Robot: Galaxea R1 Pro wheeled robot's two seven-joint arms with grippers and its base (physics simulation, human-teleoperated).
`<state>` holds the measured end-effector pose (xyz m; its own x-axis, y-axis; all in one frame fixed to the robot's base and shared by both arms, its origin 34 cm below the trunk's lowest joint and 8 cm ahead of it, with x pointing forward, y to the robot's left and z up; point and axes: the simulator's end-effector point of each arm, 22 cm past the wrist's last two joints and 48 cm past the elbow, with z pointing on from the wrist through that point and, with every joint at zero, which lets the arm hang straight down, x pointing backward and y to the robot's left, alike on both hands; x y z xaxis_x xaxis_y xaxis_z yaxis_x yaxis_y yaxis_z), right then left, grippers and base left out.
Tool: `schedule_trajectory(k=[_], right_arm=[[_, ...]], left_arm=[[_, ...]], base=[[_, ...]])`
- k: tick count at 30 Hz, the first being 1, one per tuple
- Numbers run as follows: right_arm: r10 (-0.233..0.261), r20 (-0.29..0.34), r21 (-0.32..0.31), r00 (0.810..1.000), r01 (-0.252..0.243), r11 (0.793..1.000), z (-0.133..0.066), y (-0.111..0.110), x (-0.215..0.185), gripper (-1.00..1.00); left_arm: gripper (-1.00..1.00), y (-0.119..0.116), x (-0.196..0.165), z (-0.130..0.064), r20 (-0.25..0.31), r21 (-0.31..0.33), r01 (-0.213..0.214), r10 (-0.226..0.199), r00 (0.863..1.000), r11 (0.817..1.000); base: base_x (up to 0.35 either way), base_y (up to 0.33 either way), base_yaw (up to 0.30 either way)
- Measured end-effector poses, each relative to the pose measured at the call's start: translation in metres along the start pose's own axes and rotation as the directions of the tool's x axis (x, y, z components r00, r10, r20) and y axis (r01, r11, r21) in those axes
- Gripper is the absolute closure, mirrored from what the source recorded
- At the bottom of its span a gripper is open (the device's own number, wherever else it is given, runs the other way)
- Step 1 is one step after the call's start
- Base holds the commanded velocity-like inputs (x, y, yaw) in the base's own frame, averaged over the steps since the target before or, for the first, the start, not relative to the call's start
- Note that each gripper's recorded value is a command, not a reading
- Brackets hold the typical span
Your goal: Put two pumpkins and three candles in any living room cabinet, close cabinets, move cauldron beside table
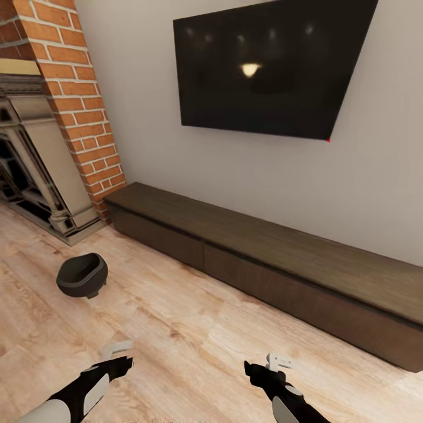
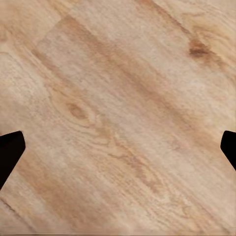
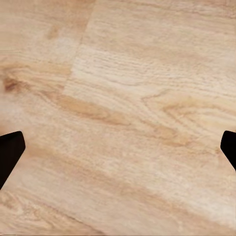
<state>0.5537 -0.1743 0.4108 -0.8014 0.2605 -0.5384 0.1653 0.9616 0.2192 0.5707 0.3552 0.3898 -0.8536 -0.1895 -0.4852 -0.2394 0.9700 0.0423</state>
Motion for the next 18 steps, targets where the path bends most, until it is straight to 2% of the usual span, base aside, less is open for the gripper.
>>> schedule_trajectory(k=[4, 8, 11, 18], right_arm=[[0.002, -0.007, 0.003, 1.000, -0.002, 1.000, -0.005, 0.001, -0.002, -1.00], [-0.003, -0.034, 0.060, 0.999, 0.005, 0.998, -0.008, -0.024, 0.015, -1.00], [-0.005, -0.045, 0.082, 0.999, 0.009, 0.997, -0.011, -0.034, 0.020, -1.00], [-0.004, -0.048, 0.097, 0.999, 0.009, 0.995, -0.020, -0.037, 0.018, -1.00]], left_arm=[[-1.00, 0.006, -0.003, -0.005, -0.003, -0.007, -0.002, 0.002, 1.000, 1.000], [-1.00, 0.003, -0.006, -0.010, -0.008, -0.003, -0.005, 0.005, 1.000, 1.000], [-1.00, 0.003, -0.008, -0.014, -0.011, -0.004, -0.005, 0.005, 1.000, 1.000], [-1.00, 0.003, -0.012, -0.023, -0.020, -0.001, -0.005, 0.005, 1.000, 1.000]], base=[[0.000, 0.000, 0.194], [0.000, 0.000, 0.192], [0.000, 0.000, 0.191], [0.000, 0.000, 0.191]])
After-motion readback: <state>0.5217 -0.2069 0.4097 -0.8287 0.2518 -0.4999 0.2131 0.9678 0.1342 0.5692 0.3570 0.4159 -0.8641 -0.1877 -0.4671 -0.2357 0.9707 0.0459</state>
